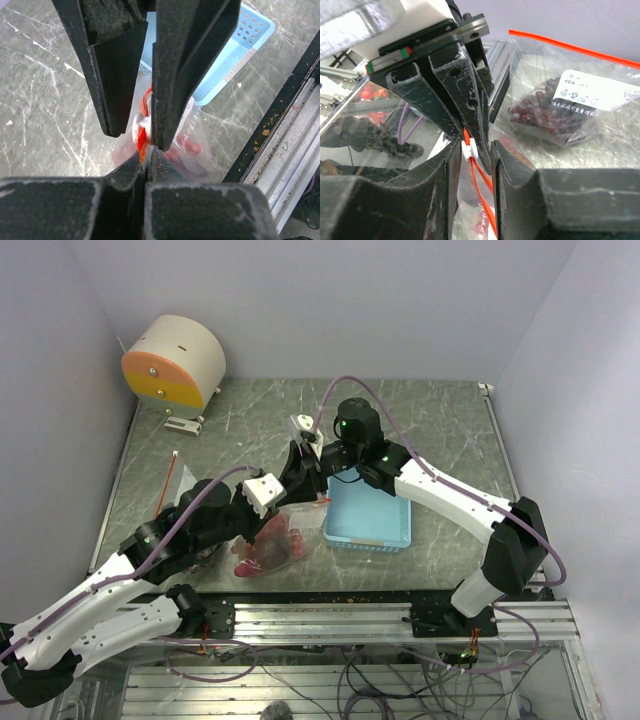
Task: Place the food in the zip-top bag and seal the zipper
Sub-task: Zip the zipper food storage bag at the center of the board.
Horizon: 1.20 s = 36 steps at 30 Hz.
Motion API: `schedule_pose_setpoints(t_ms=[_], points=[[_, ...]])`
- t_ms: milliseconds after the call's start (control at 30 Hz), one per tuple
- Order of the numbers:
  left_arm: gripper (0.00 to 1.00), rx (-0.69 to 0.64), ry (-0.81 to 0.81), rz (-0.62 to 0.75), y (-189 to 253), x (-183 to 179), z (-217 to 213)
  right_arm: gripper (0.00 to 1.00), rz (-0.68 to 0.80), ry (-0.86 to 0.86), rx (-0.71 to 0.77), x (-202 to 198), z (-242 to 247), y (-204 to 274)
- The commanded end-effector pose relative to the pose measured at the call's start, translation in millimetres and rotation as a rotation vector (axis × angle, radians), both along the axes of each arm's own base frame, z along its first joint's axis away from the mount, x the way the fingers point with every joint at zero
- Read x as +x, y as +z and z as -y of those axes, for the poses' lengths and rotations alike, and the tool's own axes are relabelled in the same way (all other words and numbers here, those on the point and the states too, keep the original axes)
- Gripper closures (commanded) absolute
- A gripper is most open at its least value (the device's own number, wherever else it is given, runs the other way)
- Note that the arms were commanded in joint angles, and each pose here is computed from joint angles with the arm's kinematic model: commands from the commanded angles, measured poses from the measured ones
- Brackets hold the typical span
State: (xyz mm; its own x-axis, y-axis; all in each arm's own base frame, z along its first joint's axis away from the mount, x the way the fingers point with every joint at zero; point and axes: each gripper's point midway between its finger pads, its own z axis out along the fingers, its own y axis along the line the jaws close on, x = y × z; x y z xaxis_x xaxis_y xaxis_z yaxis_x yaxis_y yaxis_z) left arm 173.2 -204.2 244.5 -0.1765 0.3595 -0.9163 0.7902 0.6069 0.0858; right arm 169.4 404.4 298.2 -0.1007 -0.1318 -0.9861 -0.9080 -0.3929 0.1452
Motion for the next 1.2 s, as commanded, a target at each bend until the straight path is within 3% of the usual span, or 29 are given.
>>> schedule_pose_setpoints(t_ms=[0,200,933,1167], points=[[0.93,-0.039,0.021,0.029,14,3,-1,0.74,-0.006,-0.026,-0.024,5,-3,-9],[0.93,-0.038,0.026,0.029,14,3,-2,0.94,-0.003,-0.037,-0.029,6,-3,-9],[0.93,-0.133,0.057,0.099,56,-4,-17,0.97,0.021,-0.049,-0.086,26,14,-45],[0.93,-0.164,0.180,0.171,87,-3,-51,0.97,0.048,-0.045,-0.103,33,31,-60]])
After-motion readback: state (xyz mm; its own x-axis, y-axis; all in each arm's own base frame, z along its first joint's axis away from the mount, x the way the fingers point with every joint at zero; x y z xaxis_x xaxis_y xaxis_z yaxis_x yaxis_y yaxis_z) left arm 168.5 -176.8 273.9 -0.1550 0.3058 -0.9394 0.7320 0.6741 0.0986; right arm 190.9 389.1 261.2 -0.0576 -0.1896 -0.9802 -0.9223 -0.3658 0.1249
